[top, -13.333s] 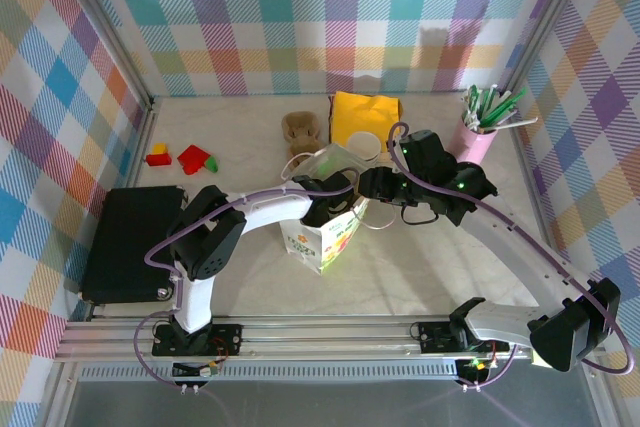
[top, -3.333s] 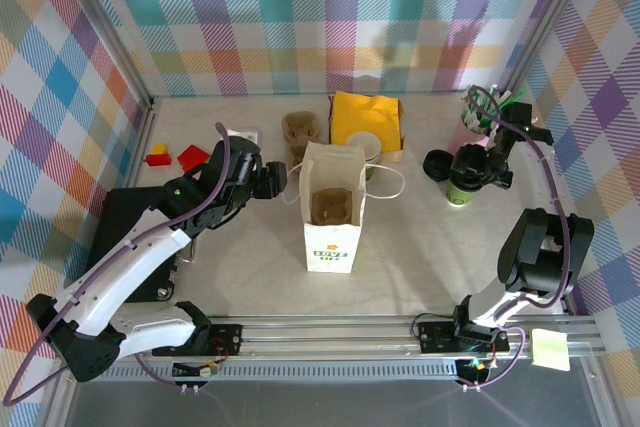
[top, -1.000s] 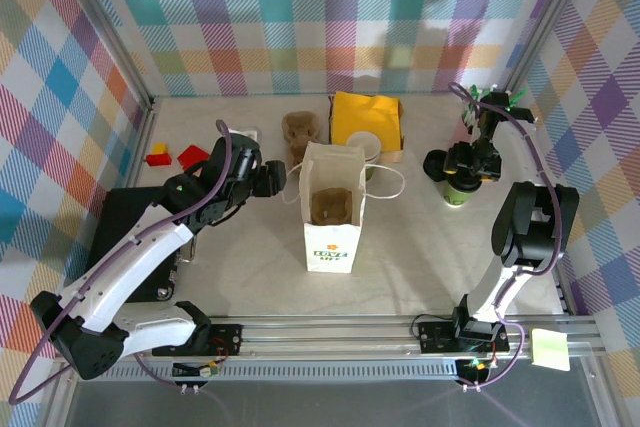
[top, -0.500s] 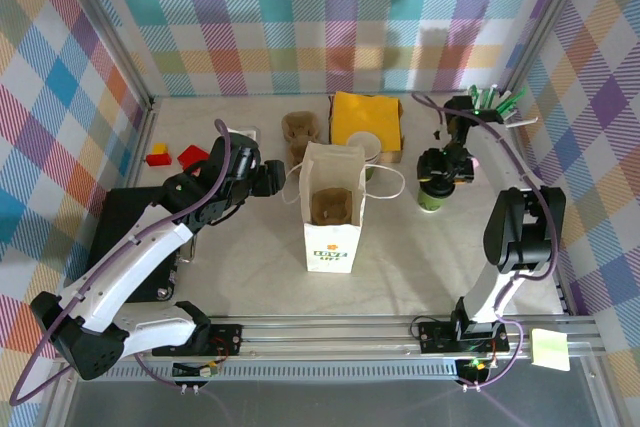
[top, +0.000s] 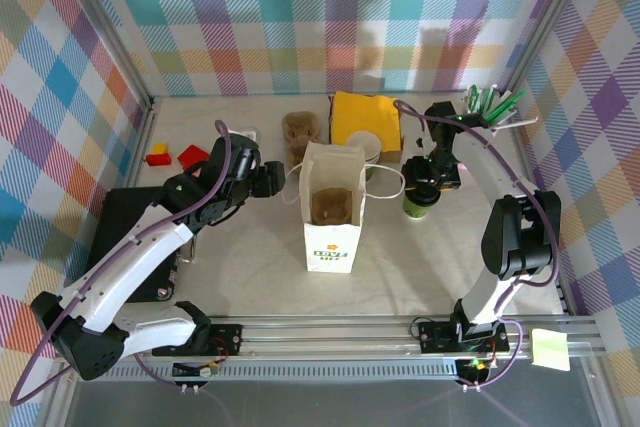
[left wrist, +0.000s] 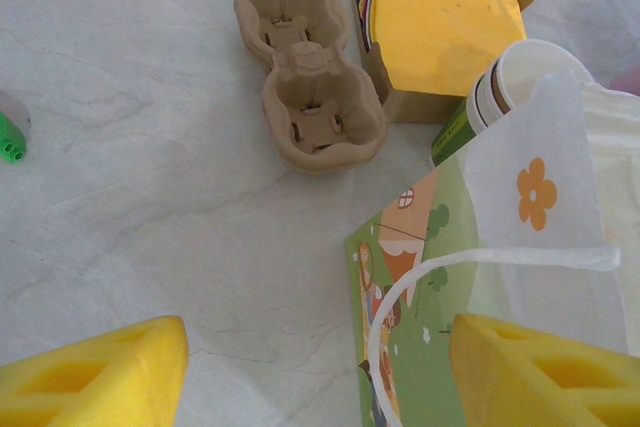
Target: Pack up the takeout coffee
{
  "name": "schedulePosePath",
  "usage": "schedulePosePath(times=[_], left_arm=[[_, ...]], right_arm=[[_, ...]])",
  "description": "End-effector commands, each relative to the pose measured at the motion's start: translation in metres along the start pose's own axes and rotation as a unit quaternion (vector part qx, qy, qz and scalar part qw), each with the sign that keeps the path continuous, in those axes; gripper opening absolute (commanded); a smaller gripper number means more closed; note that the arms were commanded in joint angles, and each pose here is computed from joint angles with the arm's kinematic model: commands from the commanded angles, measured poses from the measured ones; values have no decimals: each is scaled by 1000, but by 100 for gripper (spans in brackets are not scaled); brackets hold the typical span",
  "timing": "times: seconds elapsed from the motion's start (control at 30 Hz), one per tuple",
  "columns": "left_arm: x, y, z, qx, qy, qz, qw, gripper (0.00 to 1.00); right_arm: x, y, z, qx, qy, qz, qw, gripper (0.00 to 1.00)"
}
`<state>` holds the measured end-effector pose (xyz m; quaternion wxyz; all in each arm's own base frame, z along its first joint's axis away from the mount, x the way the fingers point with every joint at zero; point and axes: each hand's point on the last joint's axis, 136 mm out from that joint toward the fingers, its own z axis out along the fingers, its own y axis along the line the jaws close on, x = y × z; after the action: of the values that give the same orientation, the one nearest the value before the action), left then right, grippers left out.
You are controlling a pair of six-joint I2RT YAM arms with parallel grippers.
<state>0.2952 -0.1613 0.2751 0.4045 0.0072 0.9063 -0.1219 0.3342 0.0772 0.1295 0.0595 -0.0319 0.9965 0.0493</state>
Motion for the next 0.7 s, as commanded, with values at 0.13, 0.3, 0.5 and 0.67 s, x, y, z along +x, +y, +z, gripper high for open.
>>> schedulePosePath(times=[0.13, 0.3, 0.5, 0.67], left_arm=[[2, 5, -3, 1, -3, -7, 1000, 70], [2, 6, -5, 0, -3, -8, 1000, 70], [3, 7, -6, 0, -1, -10, 1000, 70], [3, 6, -5, 3, 1, -11, 1000, 70]], right_arm=[[13, 9, -12, -10, 15, 1, 1000, 81], [9, 7, -15, 5, 7, -12, 1000, 81], [8, 11, -21, -1, -5, -15, 1000, 82], [8, 15, -26, -5, -12, -16, 1000, 83]])
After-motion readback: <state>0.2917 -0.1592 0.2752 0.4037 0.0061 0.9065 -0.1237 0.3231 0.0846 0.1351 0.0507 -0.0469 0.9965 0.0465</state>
